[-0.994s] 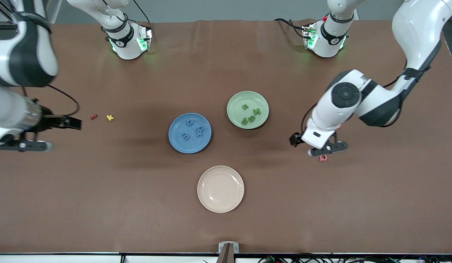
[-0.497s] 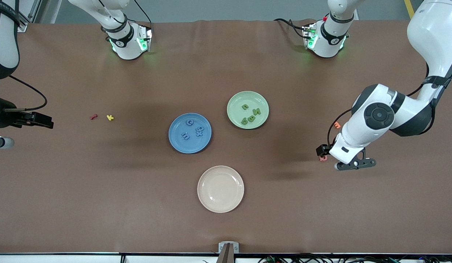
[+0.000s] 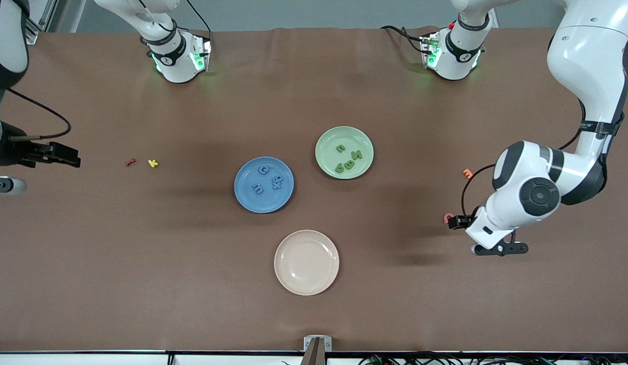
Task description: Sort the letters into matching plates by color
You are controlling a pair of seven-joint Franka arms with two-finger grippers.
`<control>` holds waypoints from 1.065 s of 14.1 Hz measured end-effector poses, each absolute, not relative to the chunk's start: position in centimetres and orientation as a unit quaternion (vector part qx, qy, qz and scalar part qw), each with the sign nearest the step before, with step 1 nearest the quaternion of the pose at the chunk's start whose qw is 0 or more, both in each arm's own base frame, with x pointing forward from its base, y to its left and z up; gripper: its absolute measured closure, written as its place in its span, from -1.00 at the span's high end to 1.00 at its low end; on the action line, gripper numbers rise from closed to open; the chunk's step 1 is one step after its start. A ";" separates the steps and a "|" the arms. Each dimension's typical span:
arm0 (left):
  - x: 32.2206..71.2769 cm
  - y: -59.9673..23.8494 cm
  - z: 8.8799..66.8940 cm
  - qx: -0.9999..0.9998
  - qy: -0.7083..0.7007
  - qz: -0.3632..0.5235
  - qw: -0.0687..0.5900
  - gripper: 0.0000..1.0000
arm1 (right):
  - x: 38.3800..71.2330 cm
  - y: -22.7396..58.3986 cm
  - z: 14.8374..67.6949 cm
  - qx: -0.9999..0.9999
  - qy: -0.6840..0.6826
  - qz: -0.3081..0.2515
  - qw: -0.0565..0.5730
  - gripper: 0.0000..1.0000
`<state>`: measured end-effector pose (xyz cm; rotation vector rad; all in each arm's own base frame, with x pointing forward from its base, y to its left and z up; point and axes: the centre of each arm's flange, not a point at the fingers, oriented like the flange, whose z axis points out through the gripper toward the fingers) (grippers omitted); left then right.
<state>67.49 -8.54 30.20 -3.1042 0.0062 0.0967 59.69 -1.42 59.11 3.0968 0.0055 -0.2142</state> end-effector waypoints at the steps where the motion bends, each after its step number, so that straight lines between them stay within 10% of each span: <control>1: 67.7 -7.0 31.2 -0.999 0.007 0.031 0.008 0.98 | 59.0 -1.6 59.8 0.997 -0.002 -0.077 0.015 1.00; 15: 55.2 -0.9 55.0 -1.000 0.000 0.006 -0.018 0.99 | 54.3 -2.1 64.4 0.997 -0.013 -0.072 0.014 1.00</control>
